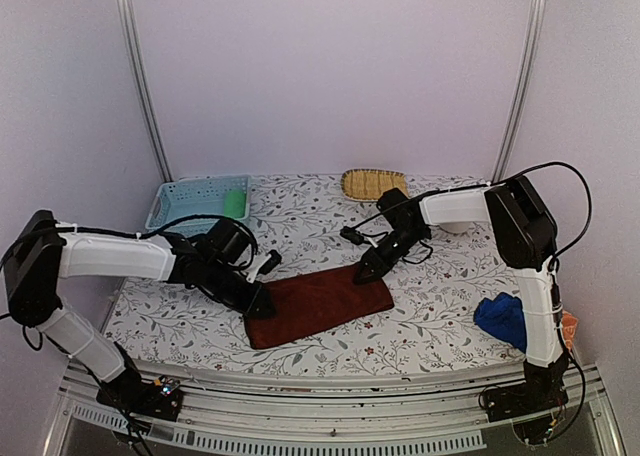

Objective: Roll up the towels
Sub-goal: Smooth out the towel at the center of the board, then adjust the towel at the center of the board.

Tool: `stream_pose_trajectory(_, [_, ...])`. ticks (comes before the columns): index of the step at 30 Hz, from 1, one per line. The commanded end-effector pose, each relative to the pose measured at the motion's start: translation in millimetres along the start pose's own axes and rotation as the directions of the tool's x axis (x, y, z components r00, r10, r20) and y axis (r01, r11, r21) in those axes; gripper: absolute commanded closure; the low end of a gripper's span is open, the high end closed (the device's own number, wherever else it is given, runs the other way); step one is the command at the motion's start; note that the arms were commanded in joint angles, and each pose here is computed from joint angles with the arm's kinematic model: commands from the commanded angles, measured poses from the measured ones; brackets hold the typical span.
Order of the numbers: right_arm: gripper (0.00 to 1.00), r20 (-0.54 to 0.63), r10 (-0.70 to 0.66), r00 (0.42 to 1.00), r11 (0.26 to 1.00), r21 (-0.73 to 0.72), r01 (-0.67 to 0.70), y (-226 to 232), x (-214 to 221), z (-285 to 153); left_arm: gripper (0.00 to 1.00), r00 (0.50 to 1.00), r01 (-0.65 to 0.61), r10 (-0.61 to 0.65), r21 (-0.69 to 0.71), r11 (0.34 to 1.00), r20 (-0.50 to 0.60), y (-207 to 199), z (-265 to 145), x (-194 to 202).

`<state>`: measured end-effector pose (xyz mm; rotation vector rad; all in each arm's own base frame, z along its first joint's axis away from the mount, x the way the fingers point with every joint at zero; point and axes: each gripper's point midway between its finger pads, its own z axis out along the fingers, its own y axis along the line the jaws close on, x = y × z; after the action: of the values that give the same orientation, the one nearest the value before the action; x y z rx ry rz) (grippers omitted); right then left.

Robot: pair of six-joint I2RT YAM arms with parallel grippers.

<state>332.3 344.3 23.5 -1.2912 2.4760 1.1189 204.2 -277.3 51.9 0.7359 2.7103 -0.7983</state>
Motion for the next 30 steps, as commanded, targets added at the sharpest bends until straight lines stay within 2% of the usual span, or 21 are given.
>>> stream_pose_trajectory(1, [0.83, 0.007, -0.024, 1.0, 1.0, 0.011, 0.024, 5.5, -1.4, -9.1, 0.93, 0.981, 0.119, -0.1, -0.104, 0.987, 0.166, 35.3, -20.2, -42.3])
stream_pose_trajectory(7, [0.83, -0.001, -0.018, 1.0, 1.0, 0.011, 0.018, 3.1, 1.5, -7.3, 0.92, 0.965, 0.203, -0.194, -0.03, 0.979, 0.178, 53.8, -13.1, -43.4])
stream_pose_trajectory(12, [0.82, -0.007, 0.004, 1.0, 0.999, 0.042, -0.003, -6.8, 4.7, -8.3, 0.91, 0.946, 0.315, -0.291, -0.194, 0.929, 0.139, 97.3, -3.4, -21.9])
stream_pose_trajectory(15, [0.82, 0.009, 0.054, 0.998, 0.997, 0.057, -0.055, -16.1, 9.2, -12.9, 0.91, 0.938, 0.345, -0.326, -0.238, 0.908, 0.117, 106.8, 1.0, -10.9])
stream_pose_trajectory(20, [0.78, 0.011, 0.166, 0.986, 0.975, 0.15, -0.166, -48.8, 29.9, -23.7, 0.91, 0.927, 0.369, -0.362, -0.4, 0.839, 0.096, 135.4, -1.8, 9.5])
stream_pose_trajectory(24, [0.79, -0.006, 0.201, 0.98, 0.972, 0.125, -0.198, -45.4, 49.3, -24.3, 0.91, 0.94, 0.34, -0.318, -0.356, 0.87, 0.119, 126.4, -1.6, -13.9])
stream_pose_trajectory(30, [0.8, -0.062, 0.179, 0.982, 0.983, 0.049, -0.176, -10.6, 81.6, -22.0, 0.91, 0.968, 0.223, -0.175, -0.297, 0.928, 0.179, 108.6, -4.0, -81.6])
